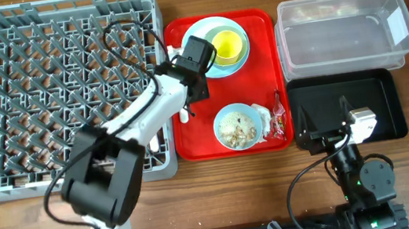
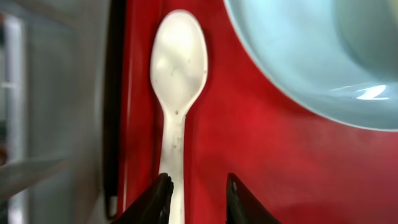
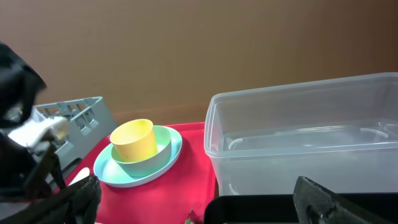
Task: Sort waste into correct bins and load items into the dishwasher rack
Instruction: 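Move the left gripper back and grasp the white plastic spoon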
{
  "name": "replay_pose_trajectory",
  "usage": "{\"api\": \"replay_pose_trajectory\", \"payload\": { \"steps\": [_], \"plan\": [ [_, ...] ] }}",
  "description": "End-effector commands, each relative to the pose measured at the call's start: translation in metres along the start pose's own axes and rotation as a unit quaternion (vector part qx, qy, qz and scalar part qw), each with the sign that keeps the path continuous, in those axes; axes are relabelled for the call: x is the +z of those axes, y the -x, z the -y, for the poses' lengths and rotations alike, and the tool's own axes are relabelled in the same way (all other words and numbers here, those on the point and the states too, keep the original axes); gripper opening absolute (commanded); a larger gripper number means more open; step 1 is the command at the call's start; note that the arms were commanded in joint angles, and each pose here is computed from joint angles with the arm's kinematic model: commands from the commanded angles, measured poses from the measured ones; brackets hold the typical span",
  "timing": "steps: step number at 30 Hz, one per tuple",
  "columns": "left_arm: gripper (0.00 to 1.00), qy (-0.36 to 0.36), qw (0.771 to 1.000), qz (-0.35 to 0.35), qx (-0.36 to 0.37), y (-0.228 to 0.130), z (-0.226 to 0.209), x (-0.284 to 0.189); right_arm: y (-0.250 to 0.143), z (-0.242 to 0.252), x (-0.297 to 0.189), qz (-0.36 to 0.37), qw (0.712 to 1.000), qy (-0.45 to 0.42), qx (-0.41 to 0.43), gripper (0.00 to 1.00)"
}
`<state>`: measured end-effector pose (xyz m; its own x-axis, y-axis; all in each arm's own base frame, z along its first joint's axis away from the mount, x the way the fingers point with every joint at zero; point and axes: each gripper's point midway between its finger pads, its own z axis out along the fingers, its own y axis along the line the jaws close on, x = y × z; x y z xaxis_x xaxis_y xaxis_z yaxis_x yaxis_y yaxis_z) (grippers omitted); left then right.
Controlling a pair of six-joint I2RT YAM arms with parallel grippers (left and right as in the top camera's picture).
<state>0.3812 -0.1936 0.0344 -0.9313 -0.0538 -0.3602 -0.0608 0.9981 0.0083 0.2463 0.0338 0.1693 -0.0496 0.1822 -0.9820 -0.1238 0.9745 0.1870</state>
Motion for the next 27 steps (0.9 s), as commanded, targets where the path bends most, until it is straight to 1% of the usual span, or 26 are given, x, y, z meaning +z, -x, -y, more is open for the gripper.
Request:
{"api": "replay_pose_trajectory", "payload": {
  "steps": [1, 3, 7, 10, 13, 15, 18, 20, 24, 25, 27],
  "plan": [
    [0.29, 0.043, 0.999, 0.005, -0.002, -0.002, -0.011, 0.018, 0.001, 0.000, 0.000, 0.003, 1.000, 0.000, -0.001, 1.00],
    [0.29, 0.053, 0.999, 0.010, -0.002, 0.000, -0.014, 0.019, 0.001, 0.000, 0.000, 0.003, 1.000, 0.000, -0.001, 1.00],
    [0.28, 0.047, 0.999, 0.006, -0.001, -0.002, -0.011, 0.019, 0.001, 0.000, 0.000, 0.003, 1.000, 0.000, -0.001, 1.00],
    [0.28, 0.027, 0.999, -0.017, 0.004, -0.013, -0.002, 0.025, 0.001, 0.000, 0.000, 0.003, 1.000, 0.000, -0.001, 1.00],
    [0.27, 0.031, 0.999, -0.028, 0.015, -0.024, 0.003, 0.034, 0.001, 0.000, 0.000, 0.003, 1.000, 0.000, -0.001, 1.00],
    [0.24, 0.034, 0.999, -0.035, 0.024, -0.031, 0.006, 0.039, 0.001, 0.000, 0.000, 0.003, 1.000, 0.000, -0.001, 1.00],
    [0.10, 0.031, 0.998, -0.036, 0.037, -0.037, 0.015, 0.041, 0.001, 0.000, 0.000, 0.003, 1.000, 0.000, -0.001, 1.00],
    [0.04, 0.035, 0.998, -0.024, 0.043, -0.035, 0.017, 0.035, 0.001, 0.000, 0.000, 0.003, 1.000, 0.000, -0.001, 1.00],
    [0.04, 0.056, 0.998, 0.020, 0.036, -0.013, 0.006, 0.007, 0.001, 0.000, 0.000, 0.003, 1.000, 0.000, -0.001, 1.00],
    [0.04, 0.052, 0.997, 0.045, 0.028, 0.000, 0.002, -0.017, 0.001, 0.000, 0.000, 0.003, 1.000, 0.000, -0.001, 1.00],
    [0.04, 0.041, 0.996, 0.075, 0.017, 0.013, -0.001, -0.047, 0.001, 0.000, 0.000, 0.003, 1.000, 0.000, -0.001, 1.00]
  ]
}}
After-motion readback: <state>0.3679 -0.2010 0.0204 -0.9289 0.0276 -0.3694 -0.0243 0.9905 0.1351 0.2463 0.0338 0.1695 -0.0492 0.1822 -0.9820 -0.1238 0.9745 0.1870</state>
